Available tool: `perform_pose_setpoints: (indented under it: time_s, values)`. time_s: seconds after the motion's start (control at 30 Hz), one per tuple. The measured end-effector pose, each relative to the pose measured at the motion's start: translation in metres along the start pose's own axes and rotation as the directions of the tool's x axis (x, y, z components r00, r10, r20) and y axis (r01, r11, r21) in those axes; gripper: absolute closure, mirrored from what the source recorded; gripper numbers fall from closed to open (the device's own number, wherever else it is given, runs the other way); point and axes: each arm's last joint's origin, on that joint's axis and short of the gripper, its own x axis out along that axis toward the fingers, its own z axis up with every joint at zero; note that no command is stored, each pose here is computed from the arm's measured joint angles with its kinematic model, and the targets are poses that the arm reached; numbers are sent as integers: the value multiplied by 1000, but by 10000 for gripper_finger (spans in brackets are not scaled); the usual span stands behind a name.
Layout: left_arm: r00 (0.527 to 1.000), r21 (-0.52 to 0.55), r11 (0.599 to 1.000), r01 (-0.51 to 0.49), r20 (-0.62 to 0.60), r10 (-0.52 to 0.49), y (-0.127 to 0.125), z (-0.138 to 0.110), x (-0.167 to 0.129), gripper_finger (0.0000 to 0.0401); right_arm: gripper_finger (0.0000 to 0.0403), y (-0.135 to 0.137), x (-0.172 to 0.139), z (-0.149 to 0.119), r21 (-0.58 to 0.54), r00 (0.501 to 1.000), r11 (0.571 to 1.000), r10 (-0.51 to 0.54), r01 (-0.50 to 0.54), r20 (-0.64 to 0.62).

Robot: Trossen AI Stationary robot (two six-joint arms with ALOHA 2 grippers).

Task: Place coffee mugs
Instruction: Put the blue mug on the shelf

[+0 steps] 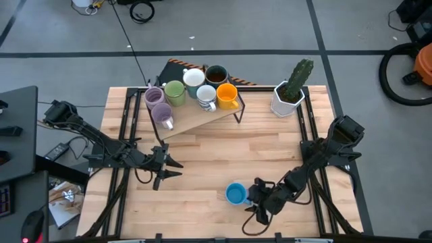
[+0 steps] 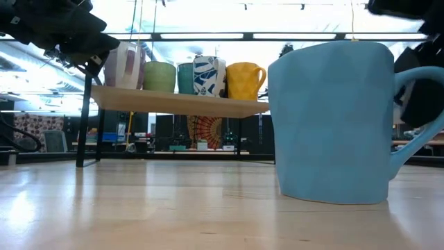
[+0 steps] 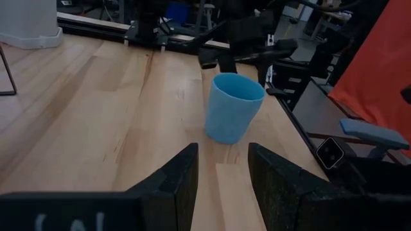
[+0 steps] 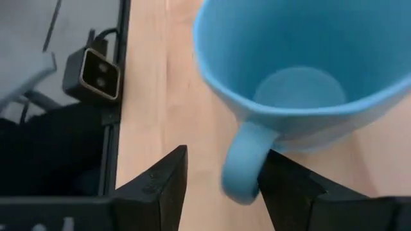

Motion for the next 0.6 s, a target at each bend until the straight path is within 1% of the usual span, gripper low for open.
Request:
perform_pose_setpoints:
  time_s: [0.1, 0.27, 0.47, 0.6]
  values:
    - [1000, 0, 1000, 0, 0, 0, 0, 0, 0, 260, 227, -5, 1, -3, 26, 1000, 1000, 8, -9, 24]
    - [1000, 0, 1000, 0, 0, 0, 0, 0, 0, 260, 255, -7, 2, -5, 72, 997, 996, 51, -56, 64]
    - [1000, -1, 1000, 0, 0, 0, 0, 0, 0, 260, 295, -8, 2, -5, 78, 997, 995, 53, -58, 64]
    - [1000, -1, 1000, 0, 0, 0, 0, 0, 0, 260, 315, -8, 2, -4, 80, 996, 996, 44, -50, 79]
